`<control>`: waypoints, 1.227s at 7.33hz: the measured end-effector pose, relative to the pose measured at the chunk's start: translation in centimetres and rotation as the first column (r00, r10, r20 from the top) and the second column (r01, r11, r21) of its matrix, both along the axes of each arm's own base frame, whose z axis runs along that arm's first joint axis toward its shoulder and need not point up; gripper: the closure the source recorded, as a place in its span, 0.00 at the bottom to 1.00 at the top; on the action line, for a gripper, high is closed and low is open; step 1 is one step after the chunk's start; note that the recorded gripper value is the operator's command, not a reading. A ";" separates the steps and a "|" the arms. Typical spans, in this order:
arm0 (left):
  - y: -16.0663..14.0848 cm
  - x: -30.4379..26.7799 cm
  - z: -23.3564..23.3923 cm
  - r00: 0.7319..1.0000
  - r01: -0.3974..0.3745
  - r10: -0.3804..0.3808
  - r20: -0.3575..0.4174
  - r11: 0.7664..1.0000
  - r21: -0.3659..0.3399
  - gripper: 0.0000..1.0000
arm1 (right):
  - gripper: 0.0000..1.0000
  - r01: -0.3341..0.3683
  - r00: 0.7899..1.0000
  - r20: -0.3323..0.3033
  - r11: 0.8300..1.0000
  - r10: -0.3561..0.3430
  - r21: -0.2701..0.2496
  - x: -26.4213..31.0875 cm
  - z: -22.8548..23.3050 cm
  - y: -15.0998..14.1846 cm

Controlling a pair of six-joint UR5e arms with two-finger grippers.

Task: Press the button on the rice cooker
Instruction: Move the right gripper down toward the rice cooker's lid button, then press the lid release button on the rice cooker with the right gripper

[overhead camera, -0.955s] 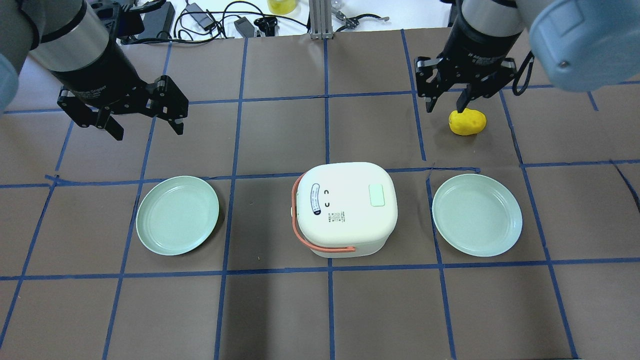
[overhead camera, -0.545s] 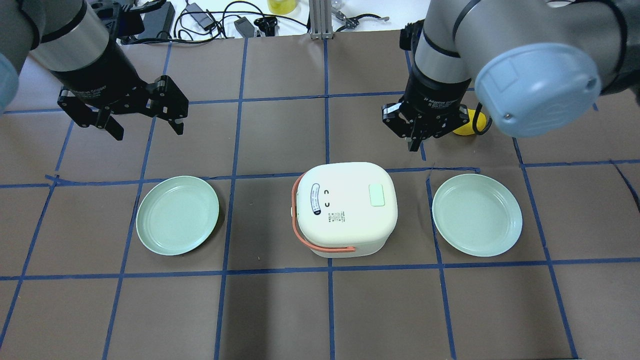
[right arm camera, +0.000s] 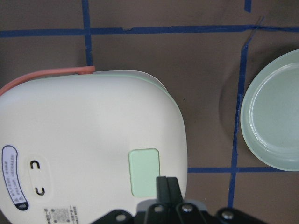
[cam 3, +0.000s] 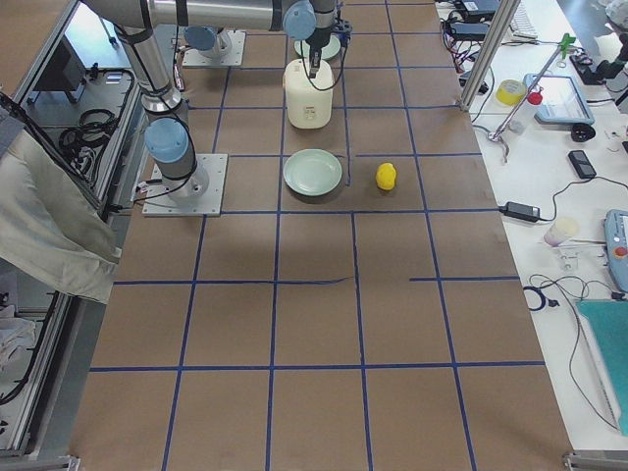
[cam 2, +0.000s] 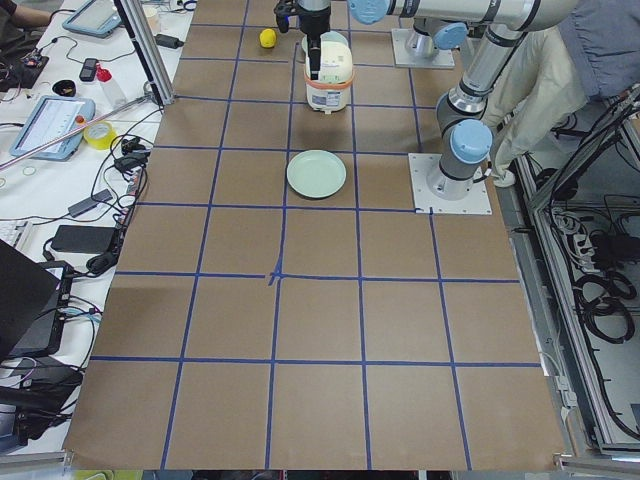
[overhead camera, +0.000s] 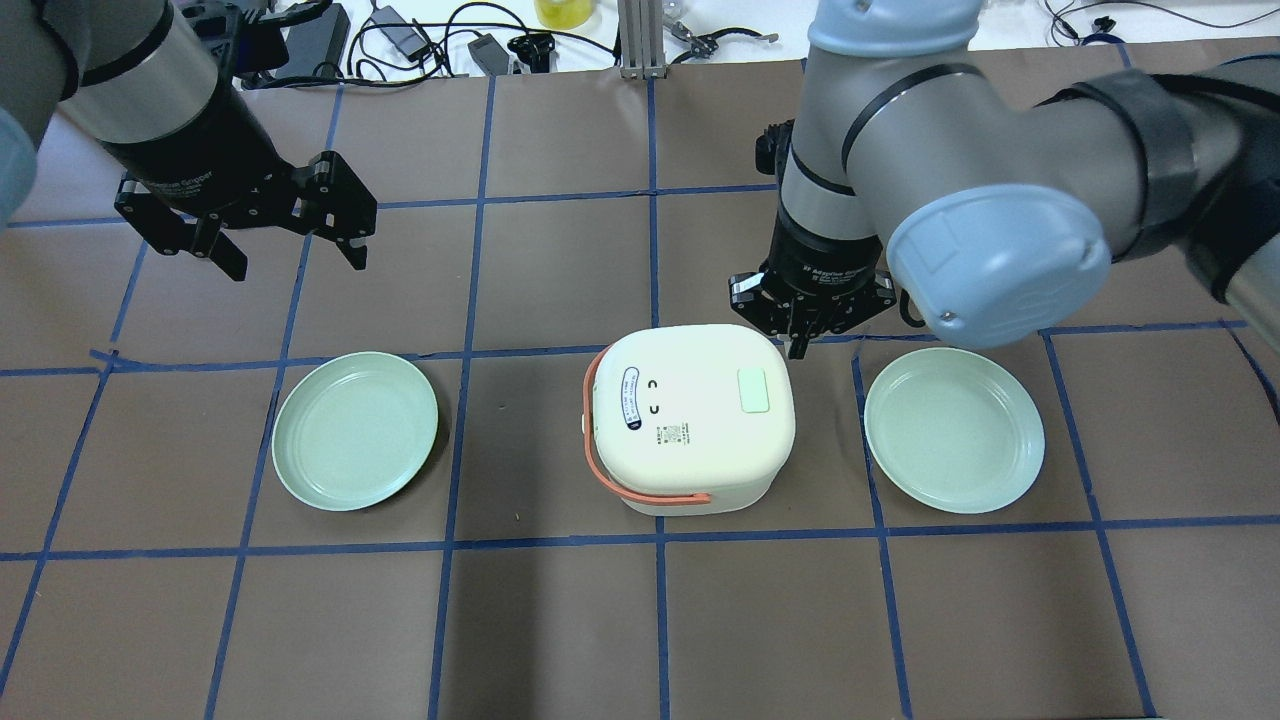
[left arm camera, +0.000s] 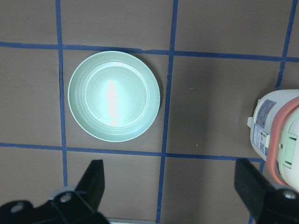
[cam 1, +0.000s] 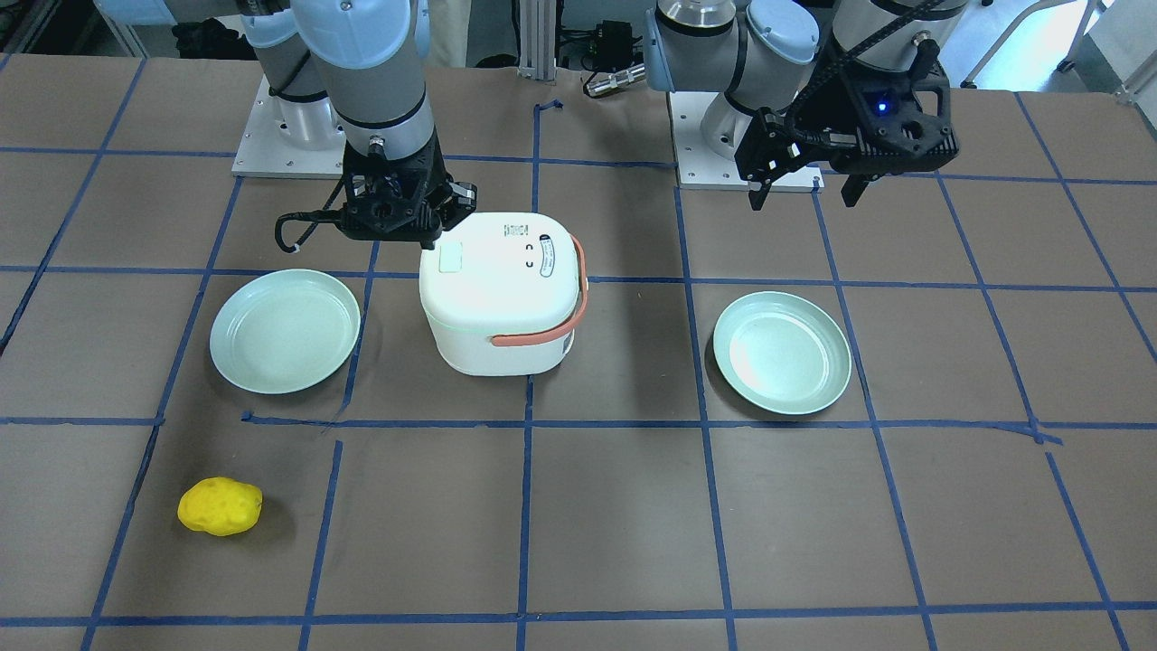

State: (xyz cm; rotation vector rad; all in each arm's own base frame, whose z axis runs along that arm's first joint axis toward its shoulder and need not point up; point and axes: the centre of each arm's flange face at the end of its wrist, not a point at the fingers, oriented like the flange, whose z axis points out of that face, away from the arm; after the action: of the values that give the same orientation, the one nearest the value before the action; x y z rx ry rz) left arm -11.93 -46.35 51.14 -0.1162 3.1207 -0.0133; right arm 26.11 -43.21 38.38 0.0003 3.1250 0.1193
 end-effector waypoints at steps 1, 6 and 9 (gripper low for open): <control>0.0 0.0 0.0 1.000 0.000 0.000 0.000 1.000 0.000 0.00 | 1.00 -0.004 1.000 0.005 1.000 0.005 -0.021 0.4 -1.1 0.4; 0.0 0.0 0.0 1.000 -0.001 0.001 0.000 1.000 0.000 0.00 | 0.01 -0.017 1.000 0.006 0.999 0.018 -0.033 0.9 -2.6 1.1; 0.0 0.0 0.0 1.000 -0.001 0.001 0.000 1.000 0.000 0.00 | 0.00 -0.009 1.000 -0.005 0.996 0.009 -0.091 0.6 0.2 -0.5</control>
State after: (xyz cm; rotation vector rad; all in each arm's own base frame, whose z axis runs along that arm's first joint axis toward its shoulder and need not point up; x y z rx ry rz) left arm -11.93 -46.35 51.16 -0.1180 3.1206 -0.0139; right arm 26.70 -43.72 38.62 -0.0142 3.1317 -0.0230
